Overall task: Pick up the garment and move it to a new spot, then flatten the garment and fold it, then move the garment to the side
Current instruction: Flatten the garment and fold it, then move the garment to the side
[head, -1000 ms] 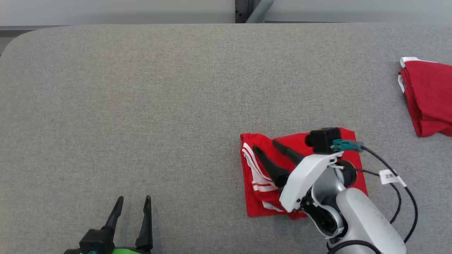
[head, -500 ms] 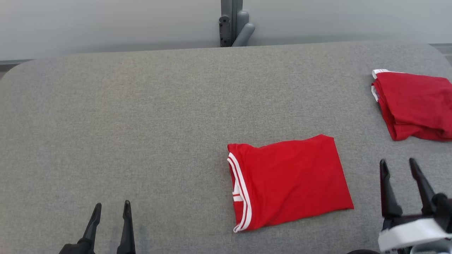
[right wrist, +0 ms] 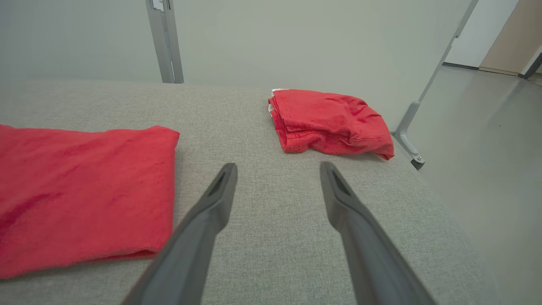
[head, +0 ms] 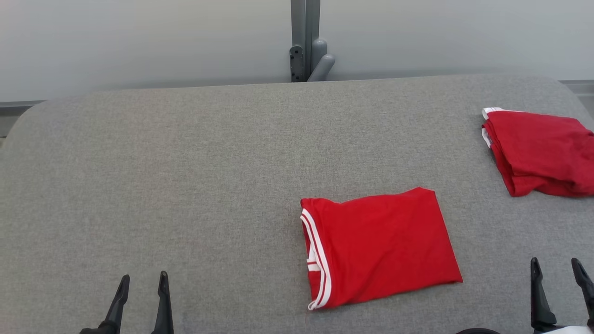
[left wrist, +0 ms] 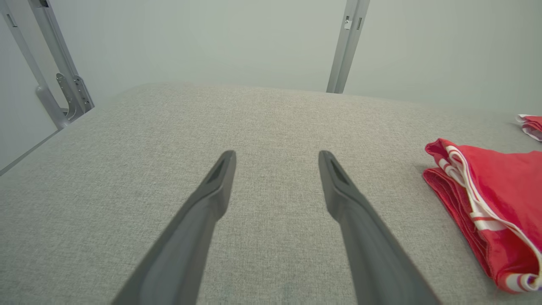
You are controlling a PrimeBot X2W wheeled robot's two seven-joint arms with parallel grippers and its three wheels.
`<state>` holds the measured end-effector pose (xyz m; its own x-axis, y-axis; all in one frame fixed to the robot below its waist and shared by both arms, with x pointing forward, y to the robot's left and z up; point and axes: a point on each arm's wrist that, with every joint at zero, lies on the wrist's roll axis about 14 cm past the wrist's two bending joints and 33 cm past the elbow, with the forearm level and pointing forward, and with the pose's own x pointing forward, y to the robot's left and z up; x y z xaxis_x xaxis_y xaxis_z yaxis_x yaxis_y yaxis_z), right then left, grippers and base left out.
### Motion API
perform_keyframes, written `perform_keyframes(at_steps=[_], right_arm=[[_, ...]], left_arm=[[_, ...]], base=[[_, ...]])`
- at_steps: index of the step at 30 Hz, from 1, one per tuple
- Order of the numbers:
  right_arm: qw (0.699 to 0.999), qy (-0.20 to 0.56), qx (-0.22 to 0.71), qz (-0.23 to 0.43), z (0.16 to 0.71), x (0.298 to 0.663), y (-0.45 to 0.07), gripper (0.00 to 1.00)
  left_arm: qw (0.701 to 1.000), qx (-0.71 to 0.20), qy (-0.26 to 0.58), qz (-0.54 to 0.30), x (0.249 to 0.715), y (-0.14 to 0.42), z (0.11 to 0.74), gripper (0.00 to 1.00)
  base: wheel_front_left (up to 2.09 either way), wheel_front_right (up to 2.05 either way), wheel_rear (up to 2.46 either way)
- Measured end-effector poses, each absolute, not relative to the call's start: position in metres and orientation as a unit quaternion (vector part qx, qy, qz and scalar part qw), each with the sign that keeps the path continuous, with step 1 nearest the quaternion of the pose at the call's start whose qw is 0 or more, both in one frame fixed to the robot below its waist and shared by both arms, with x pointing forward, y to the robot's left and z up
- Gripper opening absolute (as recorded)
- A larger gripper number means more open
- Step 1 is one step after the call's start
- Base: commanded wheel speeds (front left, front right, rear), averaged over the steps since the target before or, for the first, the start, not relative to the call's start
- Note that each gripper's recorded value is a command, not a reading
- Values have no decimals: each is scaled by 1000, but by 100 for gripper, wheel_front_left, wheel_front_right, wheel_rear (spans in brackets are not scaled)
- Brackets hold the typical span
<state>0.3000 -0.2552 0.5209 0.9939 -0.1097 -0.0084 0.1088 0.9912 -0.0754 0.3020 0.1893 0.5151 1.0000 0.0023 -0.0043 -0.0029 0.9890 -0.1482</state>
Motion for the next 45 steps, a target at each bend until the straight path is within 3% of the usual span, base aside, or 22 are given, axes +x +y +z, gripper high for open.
perform_keyframes(at_steps=[15,21,29,37,43,44,45], right_arm=[[999,-11,-28,-23,529,306,-231,100],[999,5,40,10,516,321,-212,100],[986,128,20,104,503,366,-188,100],[956,251,45,146,459,384,-161,100],[942,290,64,155,440,393,-153,100],[941,292,68,160,439,395,-149,33],[939,292,83,164,440,397,-144,0]], left_arm=[[997,-75,4,6,288,194,512,100],[997,-78,6,4,289,192,511,100],[996,-86,20,-13,298,180,504,100],[995,-96,24,-17,306,175,502,100],[995,-94,30,-8,311,180,499,100],[995,-93,31,-10,313,179,498,100],[995,-92,30,-13,316,177,499,100]], base=[[0,0,0],[0,0,0],[0,0,0],[0,0,0],[0,0,0],[0,0,0],[0,0,0]])
